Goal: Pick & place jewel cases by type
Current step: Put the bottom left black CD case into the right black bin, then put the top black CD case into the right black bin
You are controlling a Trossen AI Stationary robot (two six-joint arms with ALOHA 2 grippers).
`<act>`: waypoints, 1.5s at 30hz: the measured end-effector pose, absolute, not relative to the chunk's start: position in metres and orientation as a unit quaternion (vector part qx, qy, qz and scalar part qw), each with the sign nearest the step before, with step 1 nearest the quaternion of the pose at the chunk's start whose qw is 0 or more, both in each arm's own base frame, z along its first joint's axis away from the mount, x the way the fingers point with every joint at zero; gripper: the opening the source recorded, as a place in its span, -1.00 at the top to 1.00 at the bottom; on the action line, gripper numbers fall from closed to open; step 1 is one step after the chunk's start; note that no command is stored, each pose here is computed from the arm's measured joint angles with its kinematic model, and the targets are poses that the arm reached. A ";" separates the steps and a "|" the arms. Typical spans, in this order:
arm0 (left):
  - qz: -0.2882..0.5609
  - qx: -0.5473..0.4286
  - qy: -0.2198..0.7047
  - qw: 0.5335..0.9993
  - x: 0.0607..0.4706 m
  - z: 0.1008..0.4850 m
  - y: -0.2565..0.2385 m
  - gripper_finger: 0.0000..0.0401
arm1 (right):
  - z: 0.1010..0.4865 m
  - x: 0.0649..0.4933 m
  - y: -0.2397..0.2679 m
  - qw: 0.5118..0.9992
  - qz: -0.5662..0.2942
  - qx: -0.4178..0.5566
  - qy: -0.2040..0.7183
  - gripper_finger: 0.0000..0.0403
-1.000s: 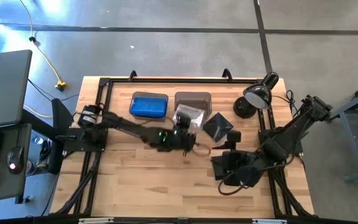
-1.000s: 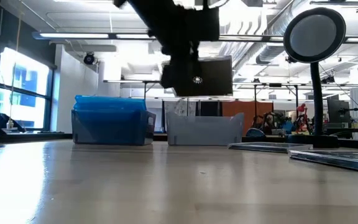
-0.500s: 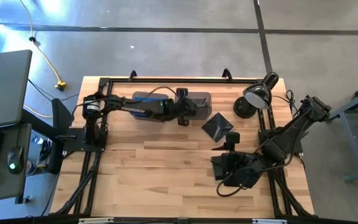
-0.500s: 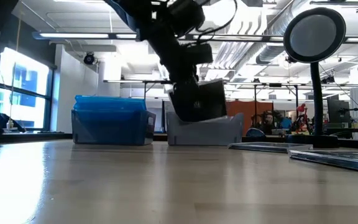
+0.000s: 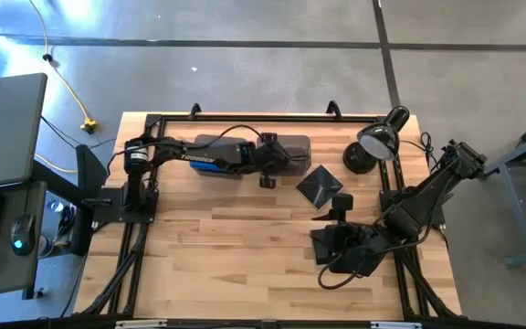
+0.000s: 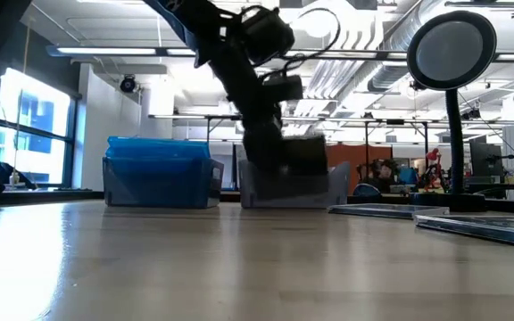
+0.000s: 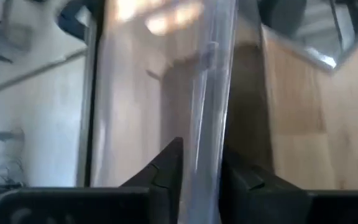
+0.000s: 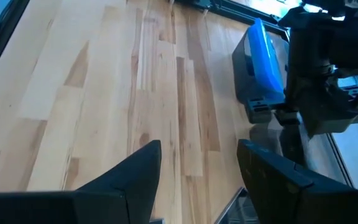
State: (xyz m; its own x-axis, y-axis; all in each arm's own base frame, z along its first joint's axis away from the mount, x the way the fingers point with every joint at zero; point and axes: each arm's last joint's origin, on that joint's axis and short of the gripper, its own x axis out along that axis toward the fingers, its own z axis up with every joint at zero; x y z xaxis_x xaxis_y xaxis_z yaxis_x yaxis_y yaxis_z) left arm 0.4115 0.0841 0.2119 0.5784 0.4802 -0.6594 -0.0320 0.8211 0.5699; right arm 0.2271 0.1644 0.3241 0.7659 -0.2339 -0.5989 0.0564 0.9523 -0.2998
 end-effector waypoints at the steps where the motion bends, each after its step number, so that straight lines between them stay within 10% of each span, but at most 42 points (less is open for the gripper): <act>1: 0.152 0.255 0.438 0.849 0.411 0.211 0.084 0.59 | 0.324 0.227 0.164 0.930 -0.077 -0.133 0.334 -0.04; 24: 0.096 0.251 0.414 0.870 0.412 0.332 -0.044 0.14 | 0.319 0.223 0.162 0.924 -0.096 -0.090 0.359 -0.04; 36: -0.052 0.155 0.542 0.824 0.401 0.280 -0.119 0.14 | 0.226 0.212 0.148 0.883 -0.176 -0.041 0.432 -0.04; 45: 0.076 0.218 0.653 0.721 0.368 0.249 -0.148 0.15 | 0.181 0.203 0.127 0.842 -0.194 0.052 0.501 -0.04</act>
State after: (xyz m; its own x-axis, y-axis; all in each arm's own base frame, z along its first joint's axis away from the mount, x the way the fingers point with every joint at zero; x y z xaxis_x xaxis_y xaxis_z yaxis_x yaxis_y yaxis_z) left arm 0.3683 -0.1484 0.2485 0.1357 0.3944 -0.9089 0.1746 0.8935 0.4137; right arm 0.2034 0.1274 0.1813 0.4219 -0.2744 -0.8641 0.3794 0.9191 -0.1066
